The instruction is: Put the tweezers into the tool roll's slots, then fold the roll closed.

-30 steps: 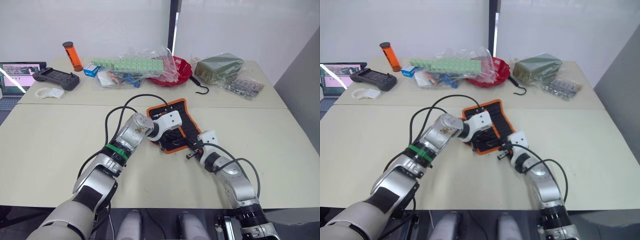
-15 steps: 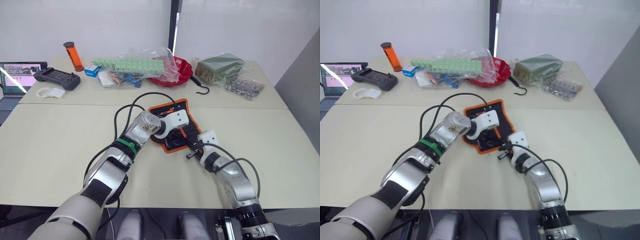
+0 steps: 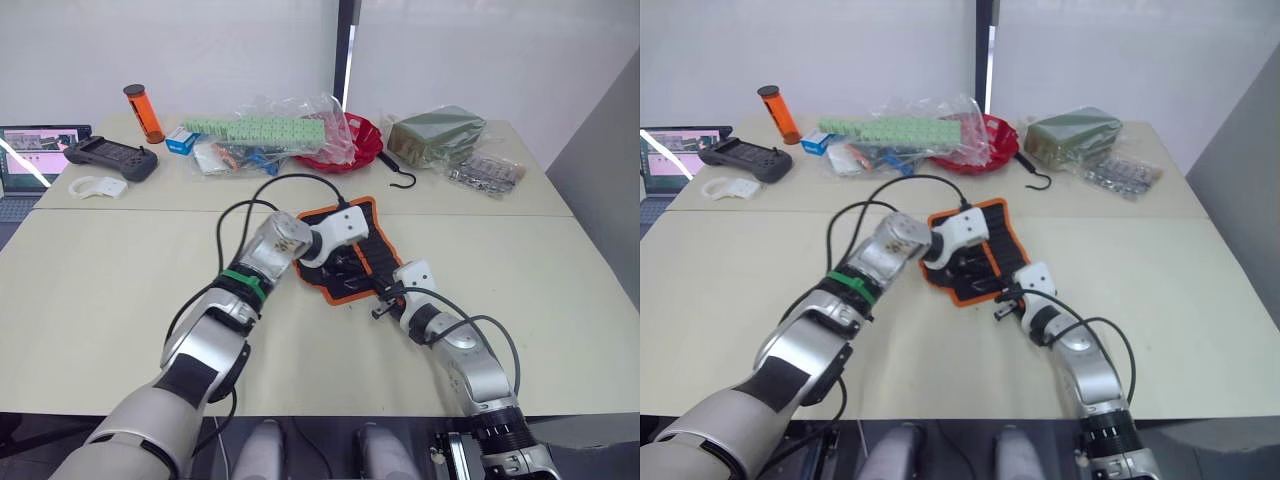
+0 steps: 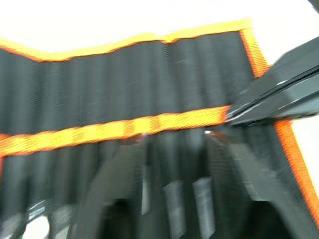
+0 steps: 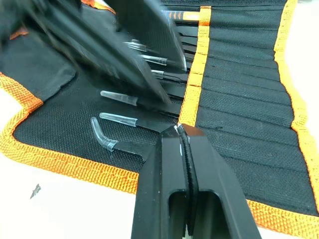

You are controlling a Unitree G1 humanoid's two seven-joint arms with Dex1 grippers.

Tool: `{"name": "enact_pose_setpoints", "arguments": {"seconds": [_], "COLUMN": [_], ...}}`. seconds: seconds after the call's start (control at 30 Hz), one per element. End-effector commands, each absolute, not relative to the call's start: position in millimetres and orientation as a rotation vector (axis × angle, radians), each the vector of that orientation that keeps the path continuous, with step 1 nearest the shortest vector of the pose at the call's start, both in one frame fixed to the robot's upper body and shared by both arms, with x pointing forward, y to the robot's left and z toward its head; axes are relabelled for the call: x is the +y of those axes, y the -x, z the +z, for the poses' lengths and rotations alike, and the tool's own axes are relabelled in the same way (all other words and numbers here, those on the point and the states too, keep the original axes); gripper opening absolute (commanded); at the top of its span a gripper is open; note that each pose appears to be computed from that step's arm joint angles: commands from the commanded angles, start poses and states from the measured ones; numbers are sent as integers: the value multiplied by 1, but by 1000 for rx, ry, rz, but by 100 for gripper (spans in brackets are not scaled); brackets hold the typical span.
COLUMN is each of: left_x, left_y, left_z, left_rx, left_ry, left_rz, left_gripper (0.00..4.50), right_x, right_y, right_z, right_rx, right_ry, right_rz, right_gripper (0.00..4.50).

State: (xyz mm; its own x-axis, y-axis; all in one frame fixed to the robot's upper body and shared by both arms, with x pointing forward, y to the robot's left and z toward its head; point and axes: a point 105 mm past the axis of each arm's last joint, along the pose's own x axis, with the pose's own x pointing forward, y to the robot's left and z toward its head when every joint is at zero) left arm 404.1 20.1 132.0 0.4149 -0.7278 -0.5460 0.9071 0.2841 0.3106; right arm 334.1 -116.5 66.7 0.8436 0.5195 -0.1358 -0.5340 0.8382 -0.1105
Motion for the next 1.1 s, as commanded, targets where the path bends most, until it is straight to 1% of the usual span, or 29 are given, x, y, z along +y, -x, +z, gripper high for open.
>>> {"name": "enact_pose_setpoints", "arguments": {"seconds": [0.03,0.1,0.33,0.4,0.53,0.57,0.67,0.73,0.87,0.97,1.0,1.1], "left_x": [25,39,93,104,132,141,162,174,197,204,205,207], "left_y": [-397,-393,-390,-383,-370,-370,-364,-356,-337,-325,-322,-313], "left_z": [149,158,193,196,192,192,189,180,166,158,155,149], "left_rx": [287,273,202,183,156,122,56,60,99,126,132,146], "left_ry": [-593,-566,-402,-359,-323,-350,-314,-307,-247,-240,-247,-264], "left_rz": [-1124,-1108,-961,-953,-897,-854,-774,-759,-743,-748,-751,-752], "left_gripper": [377,449,449,449,449,449,449,449,449,450,450,450], "right_x": [-125,-125,-126,-127,-129,-128,-123,-117,-103,-91,-85,-67], "right_y": [-326,-326,-332,-334,-341,-342,-343,-341,-333,-325,-321,-309], "right_z": [32,32,46,51,74,82,105,119,137,144,146,150], "right_rx": [242,243,207,196,142,125,80,61,61,58,59,64], "right_ry": [149,151,152,155,177,188,207,186,199,225,216,209], "right_rz": [541,544,569,576,589,595,634,666,746,808,837,913], "right_gripper": [0,0,0,0,0,0,0,0,0,82,123,223]}}
